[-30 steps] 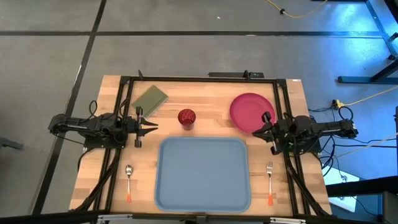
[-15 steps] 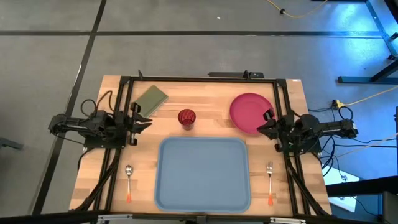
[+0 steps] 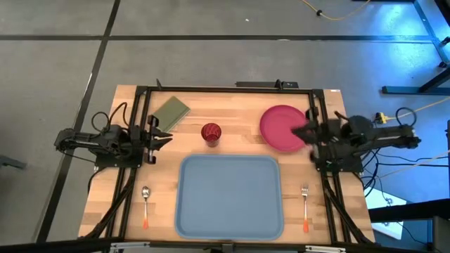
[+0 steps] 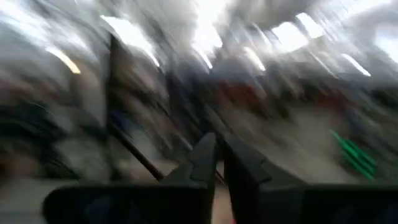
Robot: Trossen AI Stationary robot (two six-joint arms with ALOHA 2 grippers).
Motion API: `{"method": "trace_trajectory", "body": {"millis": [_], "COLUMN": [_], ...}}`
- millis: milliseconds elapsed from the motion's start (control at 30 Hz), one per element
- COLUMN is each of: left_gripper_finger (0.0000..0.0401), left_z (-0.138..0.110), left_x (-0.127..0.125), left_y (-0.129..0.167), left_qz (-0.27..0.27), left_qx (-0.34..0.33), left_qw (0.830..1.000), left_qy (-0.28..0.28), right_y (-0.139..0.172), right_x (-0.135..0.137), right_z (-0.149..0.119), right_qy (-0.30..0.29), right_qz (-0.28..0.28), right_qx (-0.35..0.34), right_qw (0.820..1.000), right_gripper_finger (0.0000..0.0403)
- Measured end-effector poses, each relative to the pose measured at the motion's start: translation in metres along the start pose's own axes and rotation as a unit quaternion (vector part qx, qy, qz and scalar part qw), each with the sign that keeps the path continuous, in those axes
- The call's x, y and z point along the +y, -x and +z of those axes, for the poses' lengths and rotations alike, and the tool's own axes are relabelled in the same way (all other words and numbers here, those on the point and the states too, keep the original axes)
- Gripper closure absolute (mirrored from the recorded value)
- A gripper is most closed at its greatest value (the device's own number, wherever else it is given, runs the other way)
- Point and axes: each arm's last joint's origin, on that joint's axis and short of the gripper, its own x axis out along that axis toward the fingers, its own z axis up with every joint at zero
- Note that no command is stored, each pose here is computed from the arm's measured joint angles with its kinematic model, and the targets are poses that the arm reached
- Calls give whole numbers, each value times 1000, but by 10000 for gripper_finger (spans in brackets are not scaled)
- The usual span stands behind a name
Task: Pick and place plate/cup/fork/spoon on tray
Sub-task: Put the red plate on the blue serving tray
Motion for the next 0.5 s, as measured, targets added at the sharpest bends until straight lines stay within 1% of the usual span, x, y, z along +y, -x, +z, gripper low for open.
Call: {"method": "trace_trajectory", "body": {"millis": [33,67,100,133,167,200,233,300,400,433,500], "left_gripper_finger": [347,347,347,347,347,347,347,347,347,347,347], "left_z": [0,0,0,0,0,0,1,2,3,3,3], "left_x": [0,0,0,0,0,0,0,0,1,2,2], "left_y": [0,0,0,0,0,0,0,0,0,0,0], "left_qz": [0,0,0,0,0,0,0,4,20,23,28], "left_qx": [0,0,0,0,0,-1,-3,-10,-14,-14,-14], "left_qw": [1000,1000,1000,1000,1000,999,999,999,999,999,999], "left_qy": [6,12,19,24,29,33,34,35,40,40,40], "right_y": [-5,-10,-13,-16,-20,-24,-30,-44,-68,-75,-85], "right_x": [-4,-8,-11,-14,-16,-17,-18,-22,-34,-40,-55], "right_z": [5,7,7,7,7,7,8,6,-2,-6,-20], "right_qy": [0,-6,-12,-11,-8,-7,-10,-16,-49,-68,-95], "right_qz": [-82,-173,-257,-320,-361,-386,-399,-402,-369,-359,-347], "right_qx": [57,108,148,180,204,225,242,282,364,391,452], "right_qw": [995,979,955,930,910,895,884,871,854,845,817], "right_gripper_finger": [368,368,368,368,368,368,368,368,368,368,368]}}
